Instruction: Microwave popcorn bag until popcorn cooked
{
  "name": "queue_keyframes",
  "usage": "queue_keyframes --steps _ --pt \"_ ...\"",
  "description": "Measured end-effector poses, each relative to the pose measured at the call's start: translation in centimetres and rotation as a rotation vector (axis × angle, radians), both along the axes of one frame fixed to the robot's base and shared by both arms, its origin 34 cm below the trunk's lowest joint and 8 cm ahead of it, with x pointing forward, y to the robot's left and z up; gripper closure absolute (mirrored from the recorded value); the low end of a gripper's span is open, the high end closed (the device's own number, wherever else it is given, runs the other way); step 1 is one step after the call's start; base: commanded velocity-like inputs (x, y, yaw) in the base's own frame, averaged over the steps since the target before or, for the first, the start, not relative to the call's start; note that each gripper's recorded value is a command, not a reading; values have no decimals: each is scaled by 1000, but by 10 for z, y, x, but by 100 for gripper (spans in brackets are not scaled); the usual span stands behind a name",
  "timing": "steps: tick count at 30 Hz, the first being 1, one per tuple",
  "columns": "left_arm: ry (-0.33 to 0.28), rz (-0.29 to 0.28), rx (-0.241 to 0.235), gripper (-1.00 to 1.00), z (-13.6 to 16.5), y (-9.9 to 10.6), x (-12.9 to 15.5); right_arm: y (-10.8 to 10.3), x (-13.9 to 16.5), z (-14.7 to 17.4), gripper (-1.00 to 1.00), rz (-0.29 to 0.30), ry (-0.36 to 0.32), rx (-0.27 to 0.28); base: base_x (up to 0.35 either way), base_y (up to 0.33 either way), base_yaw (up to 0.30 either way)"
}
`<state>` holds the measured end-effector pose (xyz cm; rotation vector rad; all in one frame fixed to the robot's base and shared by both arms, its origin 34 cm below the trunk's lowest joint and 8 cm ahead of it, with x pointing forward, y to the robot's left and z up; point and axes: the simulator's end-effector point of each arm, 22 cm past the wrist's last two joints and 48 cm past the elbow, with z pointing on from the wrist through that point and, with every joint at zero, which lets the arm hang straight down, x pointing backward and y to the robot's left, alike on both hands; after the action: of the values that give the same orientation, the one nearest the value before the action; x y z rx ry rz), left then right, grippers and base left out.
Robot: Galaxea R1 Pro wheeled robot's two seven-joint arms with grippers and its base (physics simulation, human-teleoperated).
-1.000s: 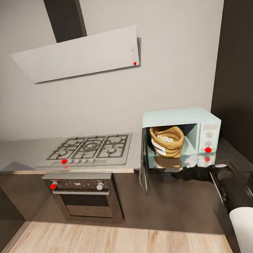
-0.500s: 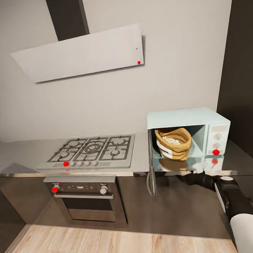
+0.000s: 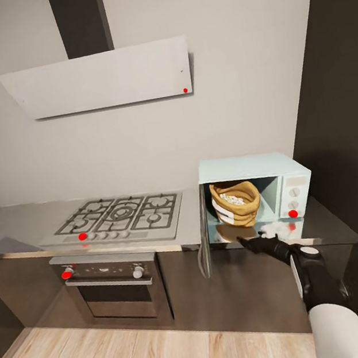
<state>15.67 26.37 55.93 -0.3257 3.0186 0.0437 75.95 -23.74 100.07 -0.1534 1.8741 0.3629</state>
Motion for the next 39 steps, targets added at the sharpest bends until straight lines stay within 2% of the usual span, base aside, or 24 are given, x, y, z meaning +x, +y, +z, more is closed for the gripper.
queue_keyframes --steps 2,5,6,8,13,15,17,24,39 --pt "0 0 1 -100 0 0 0 14 4 21 -100 8 -75 -1 0 0 0" --pt "0 0 2 -100 0 0 0 14 5 26 -100 8 -100 -6 0 0 0" --pt "1 1 4 -100 0 1 0 -2 8 29 -100 -46 -130 -7 0 0 0" --pt "1 1 5 -100 0 1 0 -16 13 35 -100 -115 -190 -9 0 0 0" --pt "2 1 7 -100 0 1 0 -16 15 20 -100 -154 -187 2 1 0 0" --pt "2 0 5 -100 0 1 0 -28 17 20 -100 -207 -198 -14 64 0 0" --pt "2 -1 4 -100 0 1 -1 -31 17 21 -100 -225 -205 -20 135 0 0" --pt "1 -3 -2 -100 0 -1 0 -27 17 12 -100 -224 -190 -16 297 0 0" --pt "0 -4 -2 -100 0 -1 0 -27 17 13 -100 -230 -198 -2 315 0 0"
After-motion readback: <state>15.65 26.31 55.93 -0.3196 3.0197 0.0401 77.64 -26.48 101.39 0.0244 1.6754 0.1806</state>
